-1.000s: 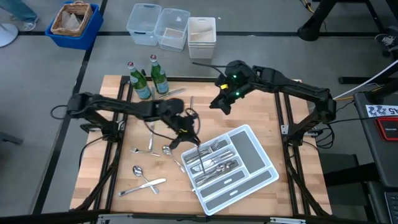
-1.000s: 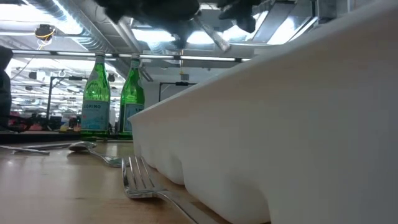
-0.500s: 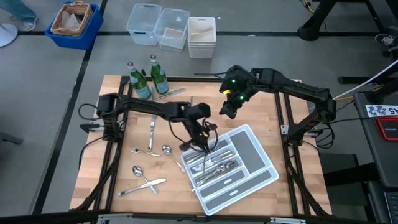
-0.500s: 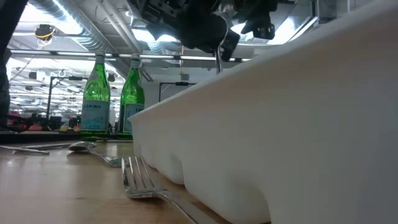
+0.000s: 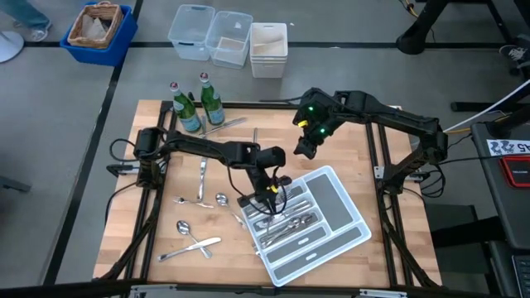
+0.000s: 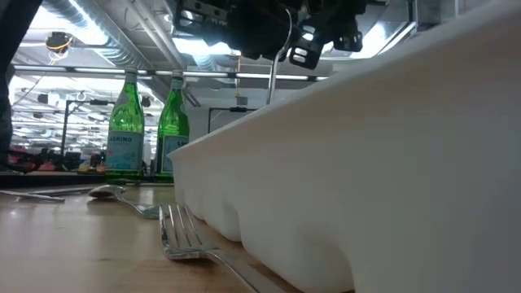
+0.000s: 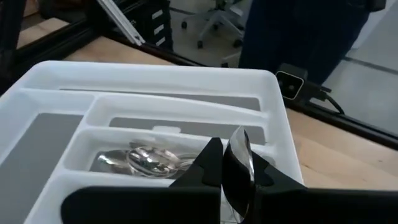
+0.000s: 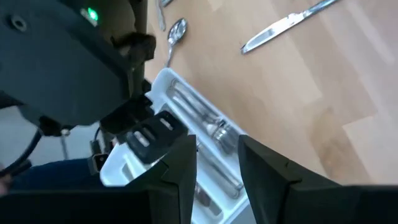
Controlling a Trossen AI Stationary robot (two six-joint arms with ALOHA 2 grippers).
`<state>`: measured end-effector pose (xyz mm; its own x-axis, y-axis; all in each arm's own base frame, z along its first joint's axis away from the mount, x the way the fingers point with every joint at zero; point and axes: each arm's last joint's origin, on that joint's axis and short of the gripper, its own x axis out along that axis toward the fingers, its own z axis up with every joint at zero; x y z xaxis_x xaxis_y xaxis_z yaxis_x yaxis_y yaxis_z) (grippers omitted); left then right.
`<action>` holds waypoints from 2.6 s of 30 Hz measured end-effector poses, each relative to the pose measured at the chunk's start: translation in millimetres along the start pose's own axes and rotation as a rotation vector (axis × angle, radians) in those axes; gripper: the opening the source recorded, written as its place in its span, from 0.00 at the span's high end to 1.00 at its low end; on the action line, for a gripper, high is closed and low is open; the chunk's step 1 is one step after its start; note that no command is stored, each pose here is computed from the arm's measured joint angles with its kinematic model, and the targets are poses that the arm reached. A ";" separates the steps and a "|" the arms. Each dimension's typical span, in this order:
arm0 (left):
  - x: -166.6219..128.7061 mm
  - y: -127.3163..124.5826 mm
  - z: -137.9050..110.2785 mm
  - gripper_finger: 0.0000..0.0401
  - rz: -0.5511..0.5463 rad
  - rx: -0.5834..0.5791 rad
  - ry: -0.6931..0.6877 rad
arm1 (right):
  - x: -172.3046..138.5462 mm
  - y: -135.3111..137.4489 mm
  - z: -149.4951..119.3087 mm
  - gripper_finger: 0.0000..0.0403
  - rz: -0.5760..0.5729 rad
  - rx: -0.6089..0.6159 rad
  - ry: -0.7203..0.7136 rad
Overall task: Sort silverware
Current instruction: Put the silver spoon into the white silverware tray
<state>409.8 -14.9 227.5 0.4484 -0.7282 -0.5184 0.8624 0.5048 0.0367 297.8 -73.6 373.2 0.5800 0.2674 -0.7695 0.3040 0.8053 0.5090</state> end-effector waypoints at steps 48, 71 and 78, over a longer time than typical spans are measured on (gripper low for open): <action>23.1 -17.1 13.4 0.99 0.030 -0.109 0.079 | 147.4 205.4 -192.6 0.70 -0.343 0.316 -0.380; 26.3 -16.6 17.7 0.97 0.062 -0.153 0.065 | 222.3 193.2 -181.9 0.70 -0.415 0.316 -0.584; 27.5 -17.6 18.6 0.97 0.059 -0.150 0.063 | 227.2 186.5 -171.9 0.70 -0.429 0.340 -0.583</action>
<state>411.4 -52.4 228.5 0.4777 -0.6669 -0.5719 0.7881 0.6129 -0.0564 356.4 228.3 227.0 0.6335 -0.4242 -0.6471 0.7494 0.5445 0.3768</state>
